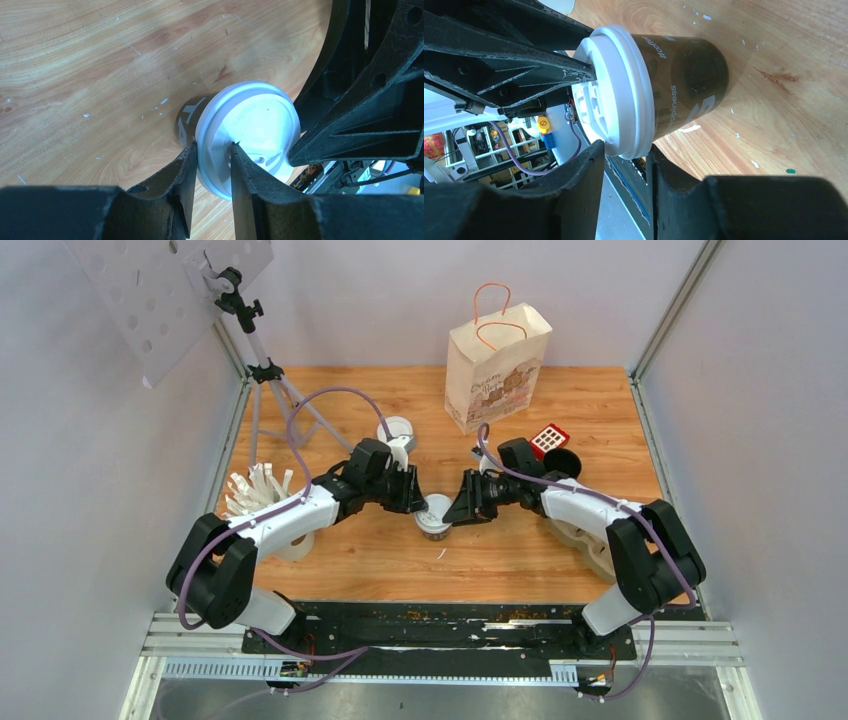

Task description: Pack the takeout coffee

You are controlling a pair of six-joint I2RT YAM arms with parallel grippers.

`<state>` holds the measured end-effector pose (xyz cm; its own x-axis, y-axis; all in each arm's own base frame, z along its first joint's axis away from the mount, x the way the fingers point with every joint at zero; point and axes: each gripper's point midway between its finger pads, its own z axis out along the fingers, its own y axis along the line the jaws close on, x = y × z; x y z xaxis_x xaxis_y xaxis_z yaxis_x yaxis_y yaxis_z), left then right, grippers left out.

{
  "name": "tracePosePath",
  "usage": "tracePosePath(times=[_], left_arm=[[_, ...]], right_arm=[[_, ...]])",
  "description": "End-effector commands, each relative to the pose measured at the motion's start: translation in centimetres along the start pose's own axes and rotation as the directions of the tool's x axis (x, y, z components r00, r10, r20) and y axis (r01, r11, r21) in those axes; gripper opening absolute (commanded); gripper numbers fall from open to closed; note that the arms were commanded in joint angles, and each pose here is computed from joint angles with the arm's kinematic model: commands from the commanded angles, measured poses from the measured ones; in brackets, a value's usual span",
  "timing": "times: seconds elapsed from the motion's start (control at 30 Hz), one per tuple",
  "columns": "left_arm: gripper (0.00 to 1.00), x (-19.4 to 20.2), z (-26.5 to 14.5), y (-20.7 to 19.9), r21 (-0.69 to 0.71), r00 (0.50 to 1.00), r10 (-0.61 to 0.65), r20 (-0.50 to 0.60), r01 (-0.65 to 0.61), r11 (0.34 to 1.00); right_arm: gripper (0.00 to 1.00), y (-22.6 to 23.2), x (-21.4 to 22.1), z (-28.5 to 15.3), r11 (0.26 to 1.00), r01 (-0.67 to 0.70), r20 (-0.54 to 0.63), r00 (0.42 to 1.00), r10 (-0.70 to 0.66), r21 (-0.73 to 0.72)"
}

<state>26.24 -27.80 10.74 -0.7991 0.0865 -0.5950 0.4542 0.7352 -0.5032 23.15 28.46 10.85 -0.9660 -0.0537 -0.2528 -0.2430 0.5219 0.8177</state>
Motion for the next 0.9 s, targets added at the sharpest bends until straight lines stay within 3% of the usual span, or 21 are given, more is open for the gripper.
tracePosePath(times=[0.0,0.23,0.4,0.7,0.87], left_arm=[[0.36,1.9,0.4,1.6,-0.062,0.997,-0.001,-0.071,-0.004,0.998],[0.36,2.0,0.5,1.7,-0.068,0.997,0.001,-0.076,-0.006,0.998],[0.36,2.1,0.5,1.8,-0.071,0.997,0.0,-0.081,-0.006,0.997],[0.36,2.3,0.8,2.0,-0.073,0.996,-0.002,-0.089,-0.004,0.997],[0.36,2.3,0.9,1.9,-0.067,0.996,-0.002,-0.089,-0.004,0.998]], right_arm=[[0.32,1.7,-0.9,-0.3,0.997,0.059,0.047,0.997,-0.056,-0.052],[0.22,1.3,-0.5,-0.4,0.998,0.052,0.041,0.998,-0.051,-0.03],[0.21,-0.2,-0.1,0.1,0.999,0.037,0.033,0.999,-0.037,0.008],[0.27,-2.0,0.2,0.3,0.997,0.018,0.033,0.999,-0.02,0.074],[0.39,-3.1,0.6,0.2,0.995,0.004,0.029,1.0,-0.007,0.103]])
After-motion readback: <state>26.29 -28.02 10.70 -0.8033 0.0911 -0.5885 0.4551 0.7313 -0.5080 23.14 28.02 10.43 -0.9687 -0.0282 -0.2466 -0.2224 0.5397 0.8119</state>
